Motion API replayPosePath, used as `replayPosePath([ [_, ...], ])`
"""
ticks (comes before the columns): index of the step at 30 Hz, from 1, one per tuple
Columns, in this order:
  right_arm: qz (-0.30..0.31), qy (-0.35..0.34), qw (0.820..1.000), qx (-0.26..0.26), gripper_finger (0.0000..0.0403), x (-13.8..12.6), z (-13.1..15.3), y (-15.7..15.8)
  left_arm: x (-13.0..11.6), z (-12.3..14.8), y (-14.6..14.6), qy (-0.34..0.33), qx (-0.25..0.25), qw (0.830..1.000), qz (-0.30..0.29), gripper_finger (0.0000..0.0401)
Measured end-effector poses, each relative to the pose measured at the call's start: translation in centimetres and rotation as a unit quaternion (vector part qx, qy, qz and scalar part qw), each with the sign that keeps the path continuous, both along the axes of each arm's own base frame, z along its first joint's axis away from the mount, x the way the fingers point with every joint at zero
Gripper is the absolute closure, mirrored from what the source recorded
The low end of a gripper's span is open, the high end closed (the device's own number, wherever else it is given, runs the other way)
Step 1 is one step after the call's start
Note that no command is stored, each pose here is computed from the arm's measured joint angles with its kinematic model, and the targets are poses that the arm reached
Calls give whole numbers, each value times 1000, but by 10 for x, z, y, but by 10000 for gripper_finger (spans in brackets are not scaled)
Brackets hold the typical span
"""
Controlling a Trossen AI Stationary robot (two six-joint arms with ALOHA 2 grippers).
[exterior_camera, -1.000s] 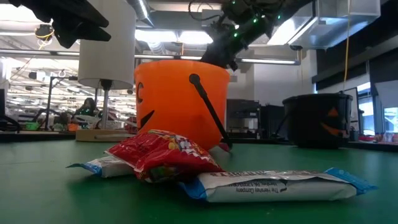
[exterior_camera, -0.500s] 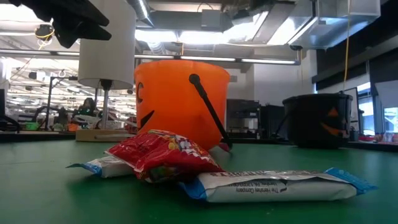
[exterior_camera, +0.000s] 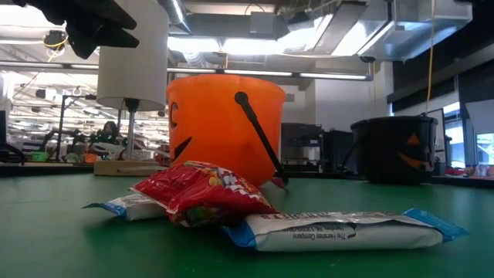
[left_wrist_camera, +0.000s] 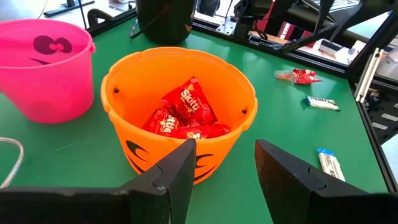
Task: Sort candy
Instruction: Put the white candy into the black bucket
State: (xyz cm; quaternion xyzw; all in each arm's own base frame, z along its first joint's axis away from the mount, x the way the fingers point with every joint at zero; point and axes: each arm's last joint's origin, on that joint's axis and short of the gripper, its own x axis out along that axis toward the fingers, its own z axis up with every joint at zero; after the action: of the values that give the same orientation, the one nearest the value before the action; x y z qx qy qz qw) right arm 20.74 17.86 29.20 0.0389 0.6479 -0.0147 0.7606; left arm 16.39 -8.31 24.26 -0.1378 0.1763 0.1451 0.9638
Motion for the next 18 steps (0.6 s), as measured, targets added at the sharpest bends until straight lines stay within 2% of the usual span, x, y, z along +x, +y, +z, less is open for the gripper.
replayPosePath([
  [5, -4, 25, 999, 36, 257, -6, -55, 6, 0, 0, 0, 0, 0, 1000, 0, 241],
  [9, -13, 11, 997, 73, 257, -2, -90, -1, 0, 0, 0, 1, 1, 1000, 0, 241],
  [13, -19, 12, 996, 91, 257, -2, -109, -8, 0, 0, 0, 1, 0, 1000, 0, 241],
  [18, -8, 22, 994, 106, 257, -5, -119, -9, 0, 0, 0, 1, 1, 1000, 0, 241],
])
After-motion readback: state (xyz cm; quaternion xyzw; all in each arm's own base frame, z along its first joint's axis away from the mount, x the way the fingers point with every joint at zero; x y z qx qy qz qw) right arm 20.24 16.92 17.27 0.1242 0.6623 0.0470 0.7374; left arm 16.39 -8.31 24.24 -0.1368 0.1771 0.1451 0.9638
